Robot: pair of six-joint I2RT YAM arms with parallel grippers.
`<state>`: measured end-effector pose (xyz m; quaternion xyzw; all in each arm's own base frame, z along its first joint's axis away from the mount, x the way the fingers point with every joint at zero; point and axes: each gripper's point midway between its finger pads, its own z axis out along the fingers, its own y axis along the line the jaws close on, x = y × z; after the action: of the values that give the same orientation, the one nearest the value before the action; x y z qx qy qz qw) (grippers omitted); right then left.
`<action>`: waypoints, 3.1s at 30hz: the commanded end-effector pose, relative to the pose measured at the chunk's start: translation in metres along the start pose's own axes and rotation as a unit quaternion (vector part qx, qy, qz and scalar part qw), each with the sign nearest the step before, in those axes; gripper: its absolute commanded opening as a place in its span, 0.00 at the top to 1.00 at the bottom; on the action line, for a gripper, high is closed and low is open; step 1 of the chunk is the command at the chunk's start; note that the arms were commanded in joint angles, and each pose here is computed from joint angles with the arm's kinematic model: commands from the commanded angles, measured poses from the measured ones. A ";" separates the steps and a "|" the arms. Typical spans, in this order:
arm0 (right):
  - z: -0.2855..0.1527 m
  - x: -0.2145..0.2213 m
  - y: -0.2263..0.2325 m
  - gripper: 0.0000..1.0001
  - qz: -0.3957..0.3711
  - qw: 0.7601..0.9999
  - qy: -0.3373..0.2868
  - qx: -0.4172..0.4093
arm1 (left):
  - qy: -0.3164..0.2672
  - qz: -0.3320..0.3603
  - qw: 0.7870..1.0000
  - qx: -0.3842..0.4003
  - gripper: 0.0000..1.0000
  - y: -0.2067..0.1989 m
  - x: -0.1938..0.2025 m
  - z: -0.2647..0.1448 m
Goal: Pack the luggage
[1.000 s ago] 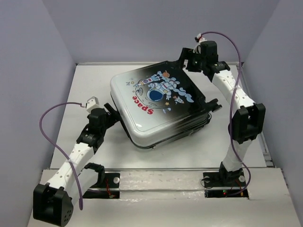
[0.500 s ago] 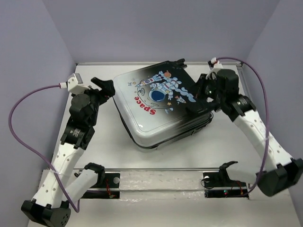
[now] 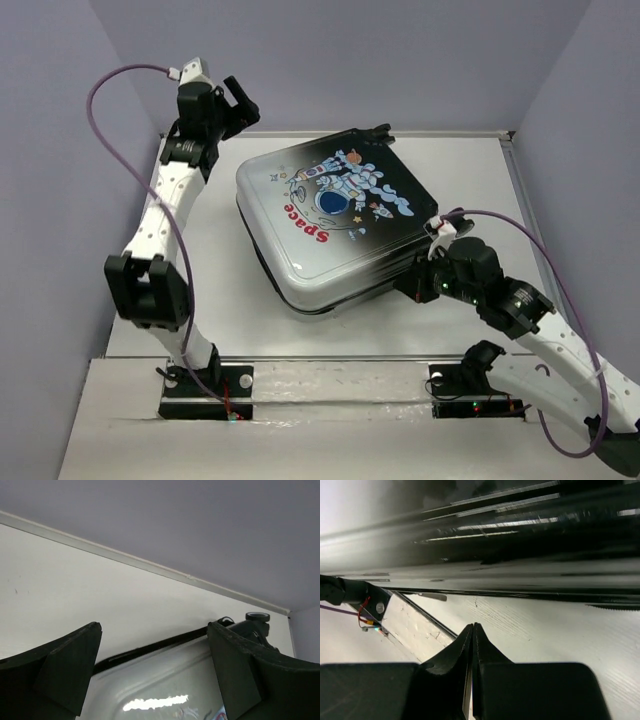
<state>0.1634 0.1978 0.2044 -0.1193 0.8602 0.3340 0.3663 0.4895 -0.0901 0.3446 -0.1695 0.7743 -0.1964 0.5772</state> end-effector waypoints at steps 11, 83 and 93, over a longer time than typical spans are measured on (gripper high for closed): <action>0.025 0.001 -0.082 0.93 0.052 0.973 -0.025 0.222 | 0.174 0.044 0.982 0.053 0.01 0.011 0.060 0.110; 0.099 -0.008 -0.048 0.51 -0.079 0.972 -0.104 -0.198 | 0.225 -0.004 0.947 0.230 0.01 -0.063 0.303 -0.240; 0.106 -0.019 -0.045 0.53 -0.102 0.966 -0.110 -0.210 | 0.210 0.011 0.955 0.207 0.01 -0.063 0.297 -0.230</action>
<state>0.2445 0.2240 0.1132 -0.1990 0.7526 0.4705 0.4155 0.1707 -0.2612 0.1593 0.0198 0.8460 -0.3738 0.3798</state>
